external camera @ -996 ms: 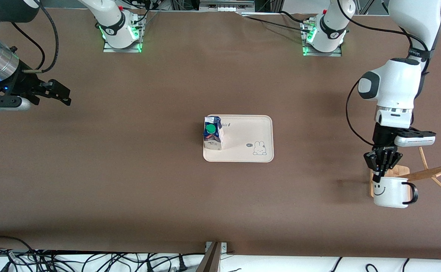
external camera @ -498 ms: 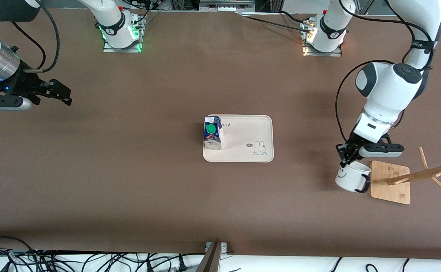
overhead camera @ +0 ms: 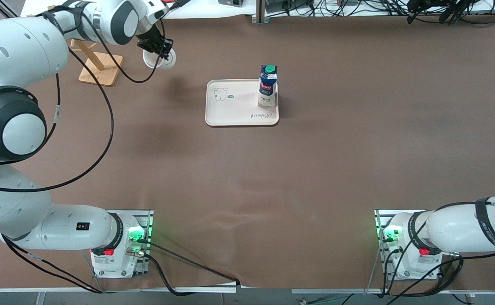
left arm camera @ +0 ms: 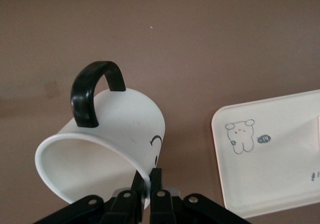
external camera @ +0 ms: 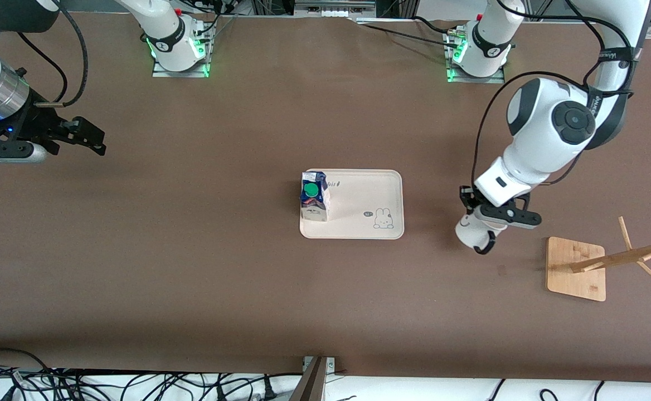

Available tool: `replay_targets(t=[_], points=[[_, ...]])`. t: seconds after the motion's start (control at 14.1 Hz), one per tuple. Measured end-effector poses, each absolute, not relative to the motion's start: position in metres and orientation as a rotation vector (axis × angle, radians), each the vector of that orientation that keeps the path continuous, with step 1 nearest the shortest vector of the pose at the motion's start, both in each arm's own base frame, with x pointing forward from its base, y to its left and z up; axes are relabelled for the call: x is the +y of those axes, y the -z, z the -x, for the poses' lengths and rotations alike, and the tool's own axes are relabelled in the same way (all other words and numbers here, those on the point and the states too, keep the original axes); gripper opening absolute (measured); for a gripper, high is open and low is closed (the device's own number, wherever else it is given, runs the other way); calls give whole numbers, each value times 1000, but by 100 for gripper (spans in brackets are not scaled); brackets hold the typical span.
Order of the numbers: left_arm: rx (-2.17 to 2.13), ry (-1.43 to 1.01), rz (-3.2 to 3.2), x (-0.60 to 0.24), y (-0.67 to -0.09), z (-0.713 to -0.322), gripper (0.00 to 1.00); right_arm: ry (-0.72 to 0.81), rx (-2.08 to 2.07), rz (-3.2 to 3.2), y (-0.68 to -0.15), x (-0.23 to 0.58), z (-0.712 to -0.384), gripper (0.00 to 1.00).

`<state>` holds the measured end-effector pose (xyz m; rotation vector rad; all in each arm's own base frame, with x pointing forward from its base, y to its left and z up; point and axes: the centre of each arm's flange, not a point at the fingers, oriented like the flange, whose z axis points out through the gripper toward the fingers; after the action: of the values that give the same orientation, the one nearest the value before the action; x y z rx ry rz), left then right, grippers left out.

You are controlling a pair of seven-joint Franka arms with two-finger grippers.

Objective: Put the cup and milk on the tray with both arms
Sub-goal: 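Carry the mug over the tray beside the carton and lower it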

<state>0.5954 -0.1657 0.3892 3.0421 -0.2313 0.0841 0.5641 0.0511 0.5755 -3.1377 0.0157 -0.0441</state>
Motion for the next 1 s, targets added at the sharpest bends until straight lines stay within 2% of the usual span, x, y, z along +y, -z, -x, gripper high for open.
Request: replay_targets(t=[0.21,0.43,0.71,1.0], points=[[-259,42,-3075,-179,-412,-592,8,44,16,3138,-576,51,-564,100],[-469,43,-3182,-193,-421,-590,8,44,16,3138,-576,51,-564,100],[-740,179,-3213,-267,-407,-568,8,45,17,3138,-576,51,-564,100],[-773,291,-3147,-307,-382,-562,8,46,18,3138,-576,50,-564,100]])
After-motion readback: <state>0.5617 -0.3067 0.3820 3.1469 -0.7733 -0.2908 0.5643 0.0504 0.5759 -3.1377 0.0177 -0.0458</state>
